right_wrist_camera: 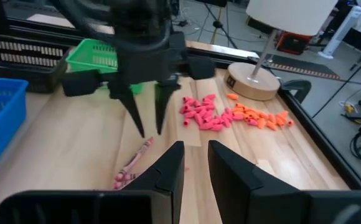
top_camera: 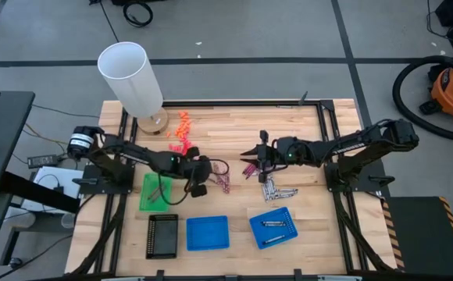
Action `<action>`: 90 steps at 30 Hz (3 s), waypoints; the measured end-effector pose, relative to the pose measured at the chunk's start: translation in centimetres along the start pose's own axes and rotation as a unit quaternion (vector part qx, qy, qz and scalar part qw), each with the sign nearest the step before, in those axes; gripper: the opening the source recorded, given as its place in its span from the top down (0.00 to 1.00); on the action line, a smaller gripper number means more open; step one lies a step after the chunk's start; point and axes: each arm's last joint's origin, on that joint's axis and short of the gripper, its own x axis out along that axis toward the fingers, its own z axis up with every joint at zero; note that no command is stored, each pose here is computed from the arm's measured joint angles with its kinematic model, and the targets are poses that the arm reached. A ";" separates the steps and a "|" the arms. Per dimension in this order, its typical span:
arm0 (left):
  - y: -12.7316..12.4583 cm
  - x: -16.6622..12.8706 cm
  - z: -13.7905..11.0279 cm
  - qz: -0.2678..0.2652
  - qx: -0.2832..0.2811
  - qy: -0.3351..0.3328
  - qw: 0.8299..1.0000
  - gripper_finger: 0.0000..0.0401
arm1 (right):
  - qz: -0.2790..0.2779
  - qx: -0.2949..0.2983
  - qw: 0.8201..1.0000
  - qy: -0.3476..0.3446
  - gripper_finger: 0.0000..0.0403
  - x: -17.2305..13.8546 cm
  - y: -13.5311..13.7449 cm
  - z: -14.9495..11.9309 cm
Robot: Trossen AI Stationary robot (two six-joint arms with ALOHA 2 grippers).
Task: Sort crayons
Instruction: Put the pink crayon into the left blue basket
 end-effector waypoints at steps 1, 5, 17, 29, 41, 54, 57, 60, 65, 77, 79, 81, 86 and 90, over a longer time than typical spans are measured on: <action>0.2 0.1 0.2 -0.017 0.004 -0.009 1.000 0.73 | 0.002 0.000 1.000 0.000 0.79 0.0 0.1 0.0; 1.2 0.6 0.5 -0.056 0.010 -0.027 0.998 0.73 | 0.012 -0.004 1.000 -0.002 0.79 -0.1 0.8 0.1; 2.5 2.4 -2.4 -0.119 0.011 -0.047 0.992 0.73 | 0.005 -0.012 1.000 -0.003 0.79 -0.2 1.6 0.3; 2.1 3.2 -3.8 -0.149 0.011 -0.024 0.988 0.76 | 0.005 -0.013 1.000 -0.003 0.79 -0.2 1.6 0.3; 1.5 3.0 -4.2 -0.140 0.016 -0.004 0.990 0.96 | 0.005 -0.013 1.000 -0.003 0.79 -0.2 1.6 0.3; 0.1 -1.4 -2.2 -0.118 0.019 0.036 0.992 0.95 | 0.006 -0.010 1.000 0.002 0.79 -0.2 1.6 0.2; -1.0 -2.7 -2.0 -0.129 0.006 0.035 0.991 0.95 | 0.006 -0.010 1.000 0.002 0.79 -0.2 1.6 0.2; -2.4 -3.9 -1.6 -0.147 -0.009 0.012 0.989 0.95 | 0.007 -0.010 1.000 0.004 0.79 -0.2 1.6 0.1; -5.6 -5.2 -1.2 -0.190 -0.011 -0.024 0.981 0.95 | -0.004 -0.011 1.000 0.015 0.79 -0.2 1.6 0.0; -9.8 -6.6 -1.1 -0.272 -0.068 -0.069 0.957 0.95 | -0.006 -0.009 1.000 0.010 0.79 -0.2 1.5 0.1; -10.4 -6.0 -1.3 -0.278 -0.082 -0.057 0.955 0.95 | -0.006 -0.008 1.000 0.010 0.79 -0.2 1.6 0.1; -10.7 -5.5 -1.6 -0.284 -0.091 -0.038 0.954 0.95 | -0.006 -0.006 1.000 0.010 0.79 -0.2 1.6 0.1; -11.6 -4.5 -1.7 -0.301 -0.096 -0.005 0.949 0.95 | -0.006 -0.005 1.000 0.010 0.79 -0.2 1.6 0.1; -12.4 -4.4 -1.1 -0.299 -0.089 0.010 0.950 0.95 | -0.006 -0.006 1.000 0.013 0.79 -0.2 1.6 0.0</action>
